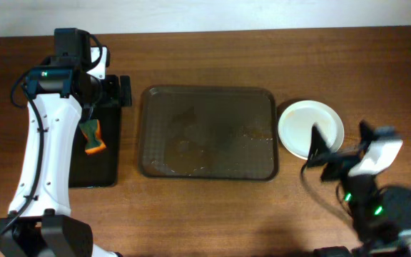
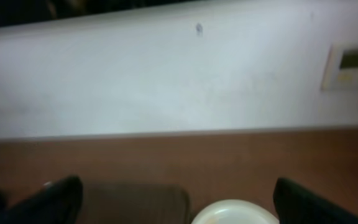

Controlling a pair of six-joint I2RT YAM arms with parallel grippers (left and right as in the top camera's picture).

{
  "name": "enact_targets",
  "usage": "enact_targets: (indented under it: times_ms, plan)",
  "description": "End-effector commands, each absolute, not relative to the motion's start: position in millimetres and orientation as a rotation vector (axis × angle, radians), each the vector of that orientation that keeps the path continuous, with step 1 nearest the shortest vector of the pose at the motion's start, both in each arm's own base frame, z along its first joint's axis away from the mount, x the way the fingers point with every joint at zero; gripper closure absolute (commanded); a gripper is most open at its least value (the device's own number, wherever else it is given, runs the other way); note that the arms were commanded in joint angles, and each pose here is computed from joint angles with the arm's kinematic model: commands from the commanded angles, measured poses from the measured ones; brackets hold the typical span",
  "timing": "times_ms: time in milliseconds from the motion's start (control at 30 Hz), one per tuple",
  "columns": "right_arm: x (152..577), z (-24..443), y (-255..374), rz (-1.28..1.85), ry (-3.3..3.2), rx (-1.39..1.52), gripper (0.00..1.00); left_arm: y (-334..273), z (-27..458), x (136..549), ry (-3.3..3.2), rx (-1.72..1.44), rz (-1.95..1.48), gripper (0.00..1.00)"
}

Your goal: Clean dirty plates on tray and stack at the side

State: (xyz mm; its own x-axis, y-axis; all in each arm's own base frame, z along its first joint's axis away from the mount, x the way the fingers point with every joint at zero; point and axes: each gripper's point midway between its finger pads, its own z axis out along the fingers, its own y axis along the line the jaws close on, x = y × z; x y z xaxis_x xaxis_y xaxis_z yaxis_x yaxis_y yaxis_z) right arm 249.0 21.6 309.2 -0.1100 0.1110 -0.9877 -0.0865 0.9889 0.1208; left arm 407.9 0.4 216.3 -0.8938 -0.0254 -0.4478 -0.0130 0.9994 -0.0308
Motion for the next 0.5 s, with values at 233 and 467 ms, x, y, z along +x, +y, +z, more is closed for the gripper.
enact_targets:
  times_ms: [233,467]
  plan:
    - [244.7,157.8,24.8,0.185,1.644,-0.011,0.02,-0.5,216.2,408.8,2.676,0.0,-0.04,0.0]
    - [244.8,157.5,24.9,0.186,1.645,-0.011,0.02,-0.5,216.3,408.9,2.676,0.0,-0.04,0.0]
